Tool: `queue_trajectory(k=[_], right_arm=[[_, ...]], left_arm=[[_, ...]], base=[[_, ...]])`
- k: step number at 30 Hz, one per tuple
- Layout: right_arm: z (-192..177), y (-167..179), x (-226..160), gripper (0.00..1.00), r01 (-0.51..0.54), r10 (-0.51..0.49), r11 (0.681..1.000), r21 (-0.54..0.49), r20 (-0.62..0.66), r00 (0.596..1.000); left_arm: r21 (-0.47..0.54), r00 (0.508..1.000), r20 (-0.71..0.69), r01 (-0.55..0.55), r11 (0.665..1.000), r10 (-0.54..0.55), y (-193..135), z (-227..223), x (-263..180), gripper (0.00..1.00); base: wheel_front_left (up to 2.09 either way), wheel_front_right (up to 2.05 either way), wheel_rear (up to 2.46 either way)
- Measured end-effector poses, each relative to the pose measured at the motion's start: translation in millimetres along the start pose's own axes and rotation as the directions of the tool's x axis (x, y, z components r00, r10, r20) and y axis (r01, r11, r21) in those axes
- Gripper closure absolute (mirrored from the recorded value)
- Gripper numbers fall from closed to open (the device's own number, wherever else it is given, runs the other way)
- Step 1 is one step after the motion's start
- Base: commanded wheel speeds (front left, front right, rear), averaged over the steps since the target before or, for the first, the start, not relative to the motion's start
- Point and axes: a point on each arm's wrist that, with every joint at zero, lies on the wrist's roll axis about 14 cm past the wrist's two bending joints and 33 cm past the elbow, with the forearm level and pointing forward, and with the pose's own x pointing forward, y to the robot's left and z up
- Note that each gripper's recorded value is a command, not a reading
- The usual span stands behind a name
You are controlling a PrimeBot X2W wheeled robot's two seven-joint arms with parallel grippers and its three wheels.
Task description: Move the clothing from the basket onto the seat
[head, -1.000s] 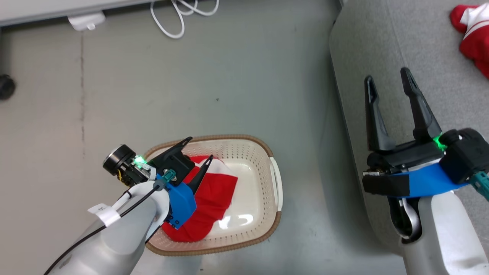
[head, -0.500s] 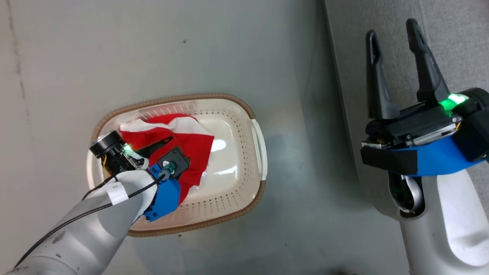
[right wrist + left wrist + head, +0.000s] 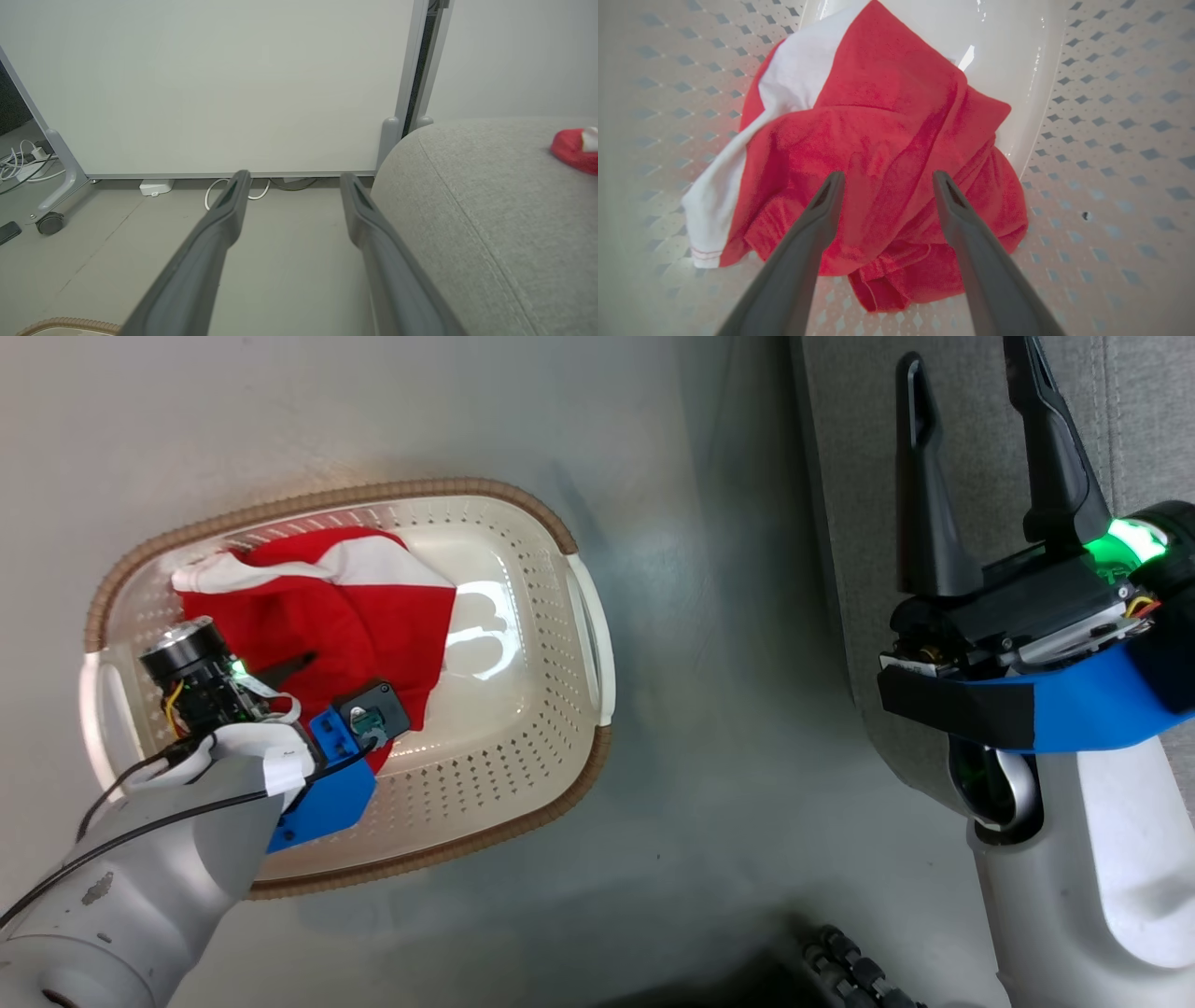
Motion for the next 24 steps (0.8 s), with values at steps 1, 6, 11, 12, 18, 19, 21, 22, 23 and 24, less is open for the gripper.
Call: queue_trajectory(k=[1, 6, 11, 12, 18, 19, 21, 22, 23, 24], right_arm=[[-2.4, -0.2, 0.8, 0.00, -0.001, 0.001, 1.000, 0.001, -0.003, 1.000], [-15.9, -3.4, 2.3, 0.00, 0.001, -0.001, 1.000, -0.005, -0.025, 1.000], [-30.8, -6.1, 3.2, 0.00, 0.003, -0.004, 1.000, -0.017, -0.048, 0.999], [-33.7, -6.3, 3.5, 0.00, 0.003, -0.004, 1.000, -0.018, -0.052, 0.999], [-46.7, -5.8, 7.0, 0.00, -0.007, 0.005, 1.000, -0.029, -0.060, 0.998], [-47.9, -5.7, 7.2, 0.00, -0.008, 0.006, 1.000, -0.030, -0.060, 0.998], [-49.0, -6.0, 7.6, 0.00, -0.010, 0.008, 0.999, -0.038, -0.058, 0.998], [-49.1, -6.2, 7.8, 0.00, -0.010, 0.008, 0.999, -0.041, -0.056, 0.998], [-48.7, -6.4, 8.1, 0.00, -0.010, 0.008, 0.999, -0.042, -0.053, 0.999], [-48.0, -6.4, 8.4, 0.00, -0.011, 0.009, 0.999, -0.044, -0.049, 0.999]], left_arm=[[0.025, 1.000, -0.024, 0.005, 1.000, -0.004, 0.1, -5.4, 3.2, 0.00], [0.080, 0.996, -0.085, 0.045, 0.996, -0.038, -7.8, -22.3, 18.8, 0.00], [0.078, 0.995, -0.093, 0.040, 0.996, -0.033, 2.7, -24.7, 33.3, 0.00], [0.080, 0.995, -0.093, 0.040, 0.996, -0.033, 4.3, -25.0, 36.2, 0.00], [0.057, 0.995, -0.096, 0.047, 0.997, -0.041, 8.6, -29.1, 53.9, 0.00], [0.055, 0.994, -0.096, 0.048, 0.997, -0.043, 8.9, -29.6, 56.5, 0.00], [0.054, 0.994, -0.097, 0.052, 0.997, -0.047, 8.8, -30.3, 61.2, 0.00], [0.051, 0.994, -0.098, 0.053, 0.997, -0.048, 8.9, -30.9, 62.9, 0.00], [0.050, 0.994, -0.098, 0.054, 0.997, -0.049, 9.2, -30.9, 64.5, 0.00], [0.050, 0.994, -0.099, 0.055, 0.997, -0.050, 9.0, -31.2, 65.7, 0.00]], base=[[0.00, 0.00, 0.00], [0.00, 0.00, 0.00], [0.00, 0.00, 0.00], [0.00, 0.00, 0.00], [0.00, 0.00, 0.00], [0.00, 0.00, 0.00], [0.00, 0.00, 0.00], [0.00, 0.00, 0.00], [0.00, 0.00, 0.00], [0.00, 0.00, 0.00]])
